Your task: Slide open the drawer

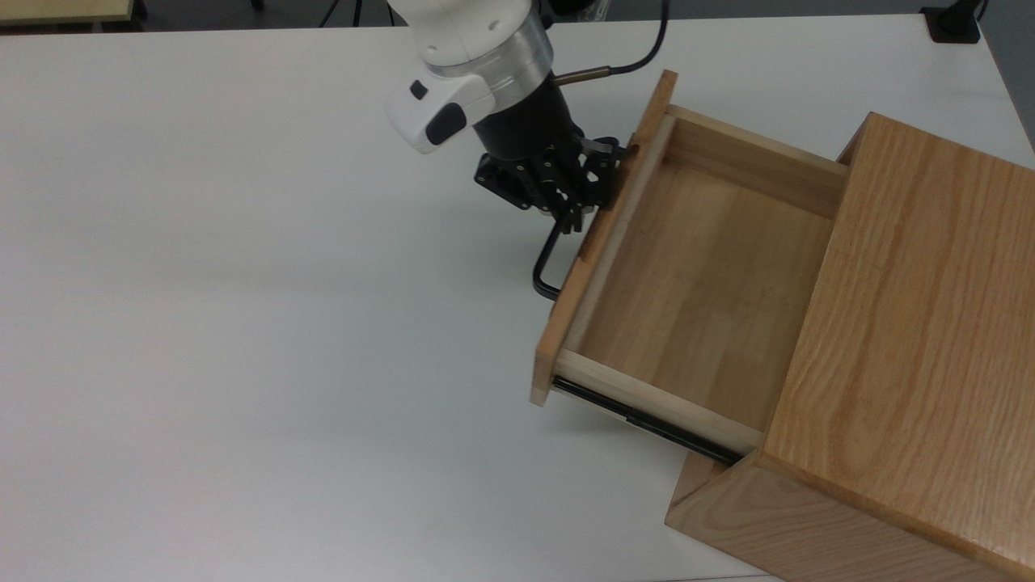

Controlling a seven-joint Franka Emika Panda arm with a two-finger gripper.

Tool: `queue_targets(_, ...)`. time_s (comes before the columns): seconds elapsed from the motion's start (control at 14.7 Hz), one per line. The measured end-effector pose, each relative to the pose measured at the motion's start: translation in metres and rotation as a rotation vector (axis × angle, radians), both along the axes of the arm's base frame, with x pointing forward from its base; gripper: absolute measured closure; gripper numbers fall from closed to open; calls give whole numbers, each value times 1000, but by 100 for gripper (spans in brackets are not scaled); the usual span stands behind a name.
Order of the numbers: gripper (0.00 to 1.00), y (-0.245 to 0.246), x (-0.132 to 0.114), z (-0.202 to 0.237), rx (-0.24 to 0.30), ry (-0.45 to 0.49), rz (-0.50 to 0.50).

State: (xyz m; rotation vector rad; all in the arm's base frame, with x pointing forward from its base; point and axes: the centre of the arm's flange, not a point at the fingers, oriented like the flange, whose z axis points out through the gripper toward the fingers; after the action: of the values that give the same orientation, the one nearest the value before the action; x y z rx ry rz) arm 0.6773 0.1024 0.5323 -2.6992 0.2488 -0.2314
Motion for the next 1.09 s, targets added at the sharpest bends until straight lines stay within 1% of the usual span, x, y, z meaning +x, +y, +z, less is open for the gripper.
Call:
queue_targets(0.41, 87, -33, -8, 5, -45, 32, 15)
queue_targets(0.68, 87, -51, -13, 10, -106, 48, 15)
queue_targets(0.82, 87, -57, -16, 11, -115, 56, 33)
queue_targets(1.02, 80, -69, -20, 20, -129, 51, 47)
queue_targets(1.09, 67, -76, -22, 26, -137, 42, 37)
